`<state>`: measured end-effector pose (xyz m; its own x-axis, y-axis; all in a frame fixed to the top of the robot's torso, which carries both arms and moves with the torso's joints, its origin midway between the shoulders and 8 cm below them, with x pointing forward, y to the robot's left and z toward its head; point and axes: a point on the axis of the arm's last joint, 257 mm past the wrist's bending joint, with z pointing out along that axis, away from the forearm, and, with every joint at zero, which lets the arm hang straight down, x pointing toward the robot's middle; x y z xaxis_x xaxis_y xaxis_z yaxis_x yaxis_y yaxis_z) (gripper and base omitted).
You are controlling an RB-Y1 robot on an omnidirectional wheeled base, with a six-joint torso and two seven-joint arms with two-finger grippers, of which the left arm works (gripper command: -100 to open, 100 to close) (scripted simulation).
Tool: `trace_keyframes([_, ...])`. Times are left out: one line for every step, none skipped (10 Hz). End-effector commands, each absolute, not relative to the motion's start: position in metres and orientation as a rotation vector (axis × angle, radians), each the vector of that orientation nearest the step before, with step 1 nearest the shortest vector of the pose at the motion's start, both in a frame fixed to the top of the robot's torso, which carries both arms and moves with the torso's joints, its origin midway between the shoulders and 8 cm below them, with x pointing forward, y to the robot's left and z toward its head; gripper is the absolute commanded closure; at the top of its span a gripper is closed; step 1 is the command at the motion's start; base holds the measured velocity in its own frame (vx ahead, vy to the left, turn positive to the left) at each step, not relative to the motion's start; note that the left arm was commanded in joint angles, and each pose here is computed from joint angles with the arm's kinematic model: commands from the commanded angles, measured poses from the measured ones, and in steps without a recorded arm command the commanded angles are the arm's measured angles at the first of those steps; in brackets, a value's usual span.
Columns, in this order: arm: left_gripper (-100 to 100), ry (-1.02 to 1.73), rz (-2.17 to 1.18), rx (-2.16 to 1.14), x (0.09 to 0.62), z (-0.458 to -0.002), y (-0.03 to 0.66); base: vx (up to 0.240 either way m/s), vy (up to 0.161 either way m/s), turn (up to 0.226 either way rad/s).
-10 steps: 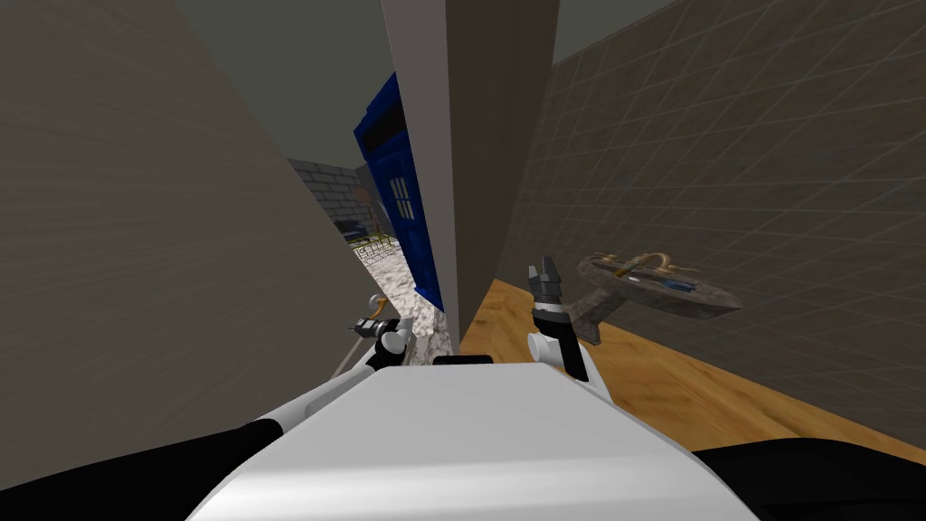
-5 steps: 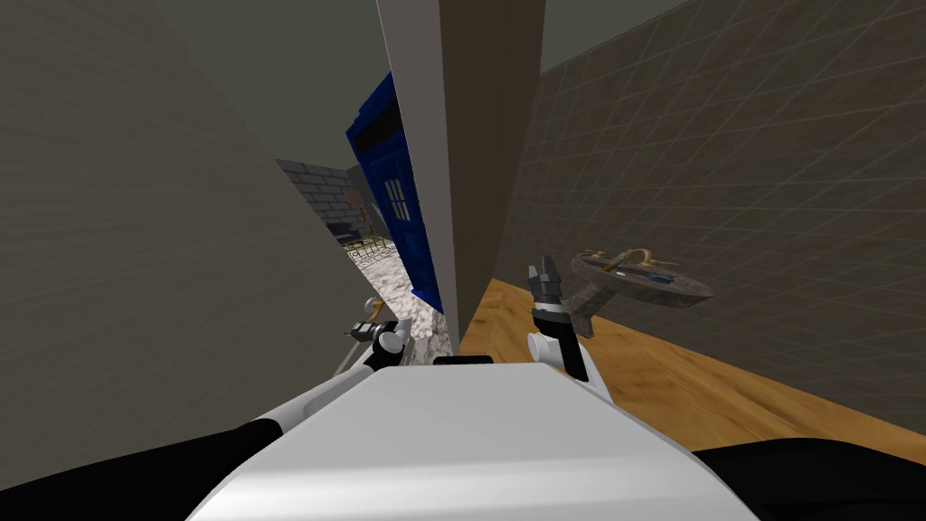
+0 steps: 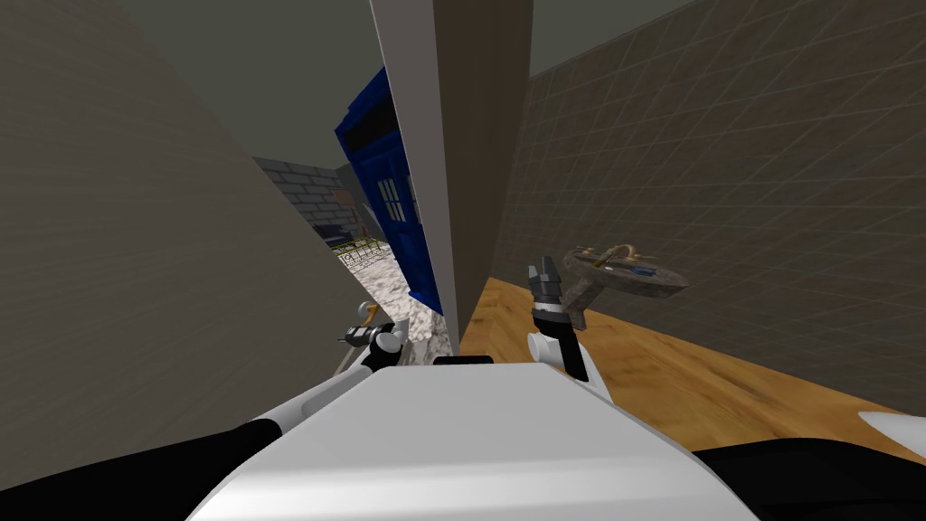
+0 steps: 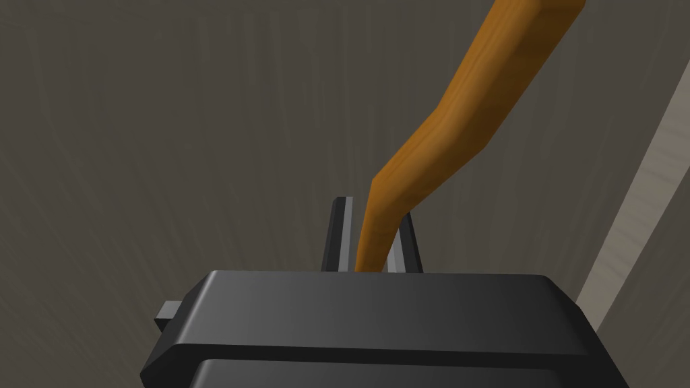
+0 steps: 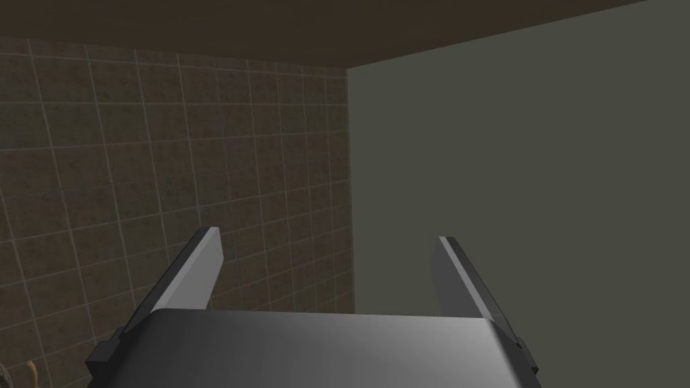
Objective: Push the door open
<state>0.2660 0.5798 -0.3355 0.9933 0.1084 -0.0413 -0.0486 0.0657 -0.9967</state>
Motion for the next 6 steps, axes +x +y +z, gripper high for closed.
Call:
trace_keyframes([100,-0.053,0.118,-1.496,0.2662,-0.3328,0.5821,0.000,0.000,0.000])
trace_keyframes([100,-0.053,0.118,-1.496,0.2662,-0.3328,0.5821,0.000,0.000,0.000])
trace_keyframes([100,-0.053,0.118,-1.496,0.2662,-0.3328,0.5821,0.001,-0.006,0.017])
trace_keyframes([100,-0.053,0.118,-1.496,0.2662,-0.3328,0.5821,0.001,-0.006,0.017])
trace_keyframes([100,-0.053,0.118,-1.496,0.2662,-0.3328,0.5821,0.001,-0.006,0.018])
trace_keyframes([100,-0.053,0.118,-1.496,0.2662,-0.3328,0.5821,-0.001,0.005,-0.013])
